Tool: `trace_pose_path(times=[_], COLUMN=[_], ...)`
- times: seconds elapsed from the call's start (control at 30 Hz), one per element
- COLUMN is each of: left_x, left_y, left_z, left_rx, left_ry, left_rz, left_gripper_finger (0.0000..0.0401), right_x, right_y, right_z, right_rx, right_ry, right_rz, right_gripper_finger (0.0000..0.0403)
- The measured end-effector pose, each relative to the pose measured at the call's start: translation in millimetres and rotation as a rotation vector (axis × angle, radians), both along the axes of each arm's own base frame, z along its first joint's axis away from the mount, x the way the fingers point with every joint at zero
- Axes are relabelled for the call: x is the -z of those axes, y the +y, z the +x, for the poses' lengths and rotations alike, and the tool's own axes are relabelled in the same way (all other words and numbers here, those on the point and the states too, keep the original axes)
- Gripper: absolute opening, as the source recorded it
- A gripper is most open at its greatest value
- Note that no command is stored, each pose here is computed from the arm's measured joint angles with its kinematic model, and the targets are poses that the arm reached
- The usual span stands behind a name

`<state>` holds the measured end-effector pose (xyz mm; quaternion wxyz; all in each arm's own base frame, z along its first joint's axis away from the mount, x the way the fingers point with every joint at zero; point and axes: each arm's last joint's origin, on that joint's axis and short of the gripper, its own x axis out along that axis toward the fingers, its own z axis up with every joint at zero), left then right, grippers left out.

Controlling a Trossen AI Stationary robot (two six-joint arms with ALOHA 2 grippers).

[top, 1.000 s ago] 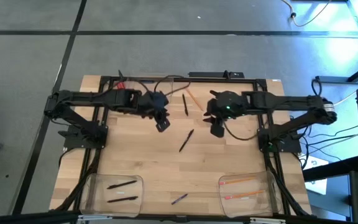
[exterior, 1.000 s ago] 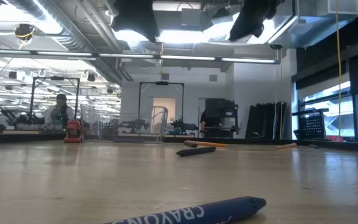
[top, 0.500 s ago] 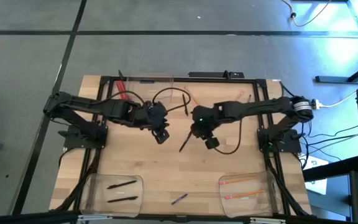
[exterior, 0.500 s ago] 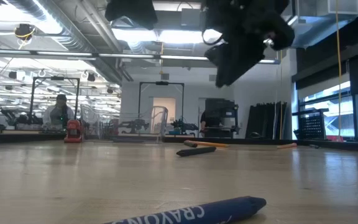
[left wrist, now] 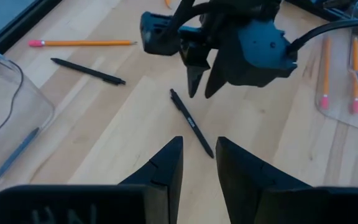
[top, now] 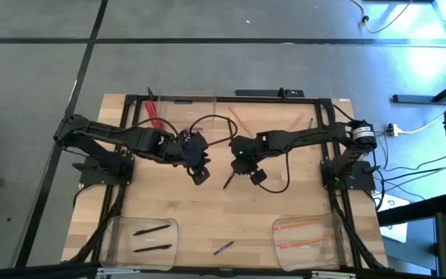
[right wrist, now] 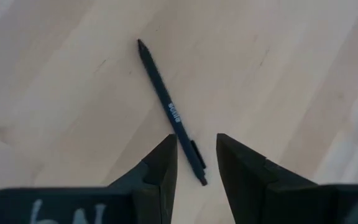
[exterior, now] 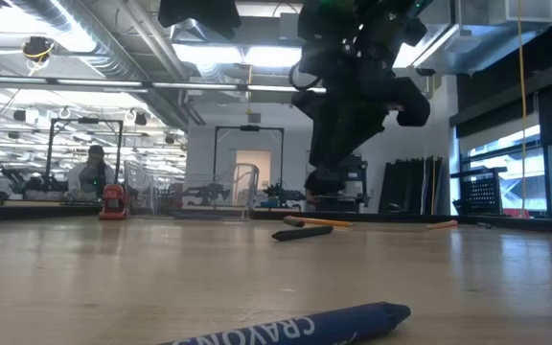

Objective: Sort crayons/erasers/pens/pencils in bins
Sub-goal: Put the black pen into the bottom left transparent bin

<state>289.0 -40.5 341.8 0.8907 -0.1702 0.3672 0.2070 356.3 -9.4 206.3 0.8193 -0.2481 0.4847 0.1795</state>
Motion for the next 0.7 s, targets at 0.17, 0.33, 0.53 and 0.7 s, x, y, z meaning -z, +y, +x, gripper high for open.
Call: trace_pose_path(times=[0.17,0.33,0.53,0.7], left_x=[0,0,1,16], left_y=[0,0,1,6], left_z=[0,0,0,3], left_rx=[-0.002,-0.002,-0.046,-0.127], left_ry=[-0.001,-0.001,-0.011,0.006], left_rz=[-0.002,-0.002,0.004,-0.11], left_gripper_finger=[0.0088,0.0088,0.0088,0.0088], right_x=[0,0,-11,-38], right_y=[-2,-1,-1,-1], right_z=[0,0,-6,-11], right_rx=[0.043,0.04,0.096,0.188], right_ry=[0.005,0.006,0.1,0.217], right_rz=[-0.043,-0.028,-0.006,0.029], right_gripper_finger=[0.0115,0.0115,0.0115,0.0115])
